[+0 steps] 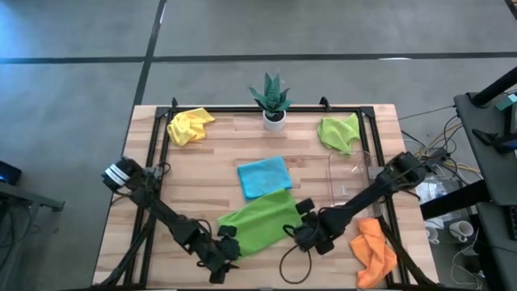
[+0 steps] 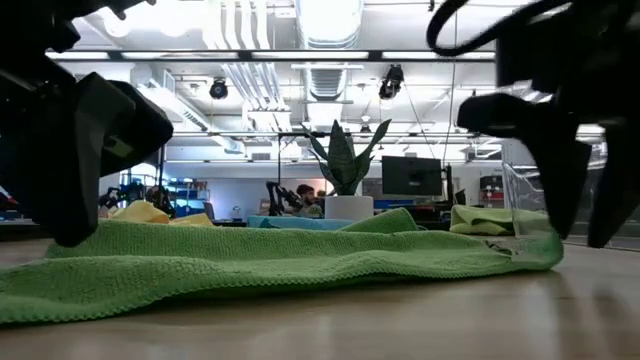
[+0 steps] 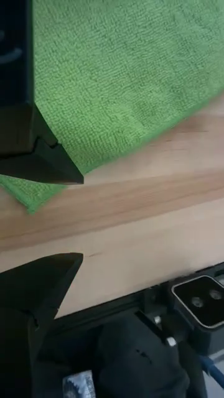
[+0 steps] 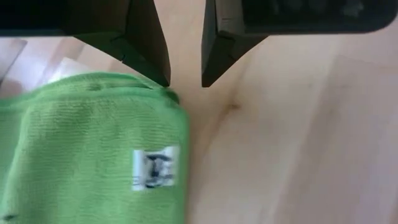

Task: Fold microfiber towels
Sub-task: Fold the green towel on the table

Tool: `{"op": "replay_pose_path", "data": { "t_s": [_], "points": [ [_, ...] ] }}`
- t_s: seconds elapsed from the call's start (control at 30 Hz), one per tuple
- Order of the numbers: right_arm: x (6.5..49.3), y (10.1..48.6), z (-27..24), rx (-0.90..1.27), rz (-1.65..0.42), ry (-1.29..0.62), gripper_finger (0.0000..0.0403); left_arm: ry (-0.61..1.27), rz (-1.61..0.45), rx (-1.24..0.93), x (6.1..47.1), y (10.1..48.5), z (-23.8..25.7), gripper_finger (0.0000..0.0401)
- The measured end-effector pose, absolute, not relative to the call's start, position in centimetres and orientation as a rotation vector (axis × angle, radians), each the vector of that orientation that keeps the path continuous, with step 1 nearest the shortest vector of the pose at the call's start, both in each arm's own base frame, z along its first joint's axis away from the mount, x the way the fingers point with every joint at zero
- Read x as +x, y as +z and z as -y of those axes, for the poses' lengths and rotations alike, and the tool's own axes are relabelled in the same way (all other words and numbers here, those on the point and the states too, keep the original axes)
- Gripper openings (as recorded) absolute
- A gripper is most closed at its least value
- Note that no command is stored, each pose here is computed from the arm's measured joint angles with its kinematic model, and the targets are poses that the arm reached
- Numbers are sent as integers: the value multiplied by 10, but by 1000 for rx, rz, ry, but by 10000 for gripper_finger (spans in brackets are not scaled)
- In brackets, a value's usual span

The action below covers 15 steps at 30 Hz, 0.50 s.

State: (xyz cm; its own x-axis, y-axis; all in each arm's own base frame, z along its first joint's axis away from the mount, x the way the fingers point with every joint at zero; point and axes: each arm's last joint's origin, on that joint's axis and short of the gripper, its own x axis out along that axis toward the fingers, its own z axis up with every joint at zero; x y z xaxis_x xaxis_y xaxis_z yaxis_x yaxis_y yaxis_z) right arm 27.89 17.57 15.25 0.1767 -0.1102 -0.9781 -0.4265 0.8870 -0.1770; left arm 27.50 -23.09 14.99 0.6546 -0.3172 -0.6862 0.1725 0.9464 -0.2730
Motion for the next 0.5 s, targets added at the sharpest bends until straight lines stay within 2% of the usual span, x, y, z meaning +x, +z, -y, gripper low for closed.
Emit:
{"op": "replay_pose_path", "data": {
  "t_s": [0.23, 0.5],
  "points": [
    [278, 154, -176, -548, -1362, 178, 99, -288, -823, -188, 271, 147, 231, 176],
    [283, 165, -183, -608, -1314, 239, 116, -300, -843, -183, 269, 144, 231, 176]
  ]
}}
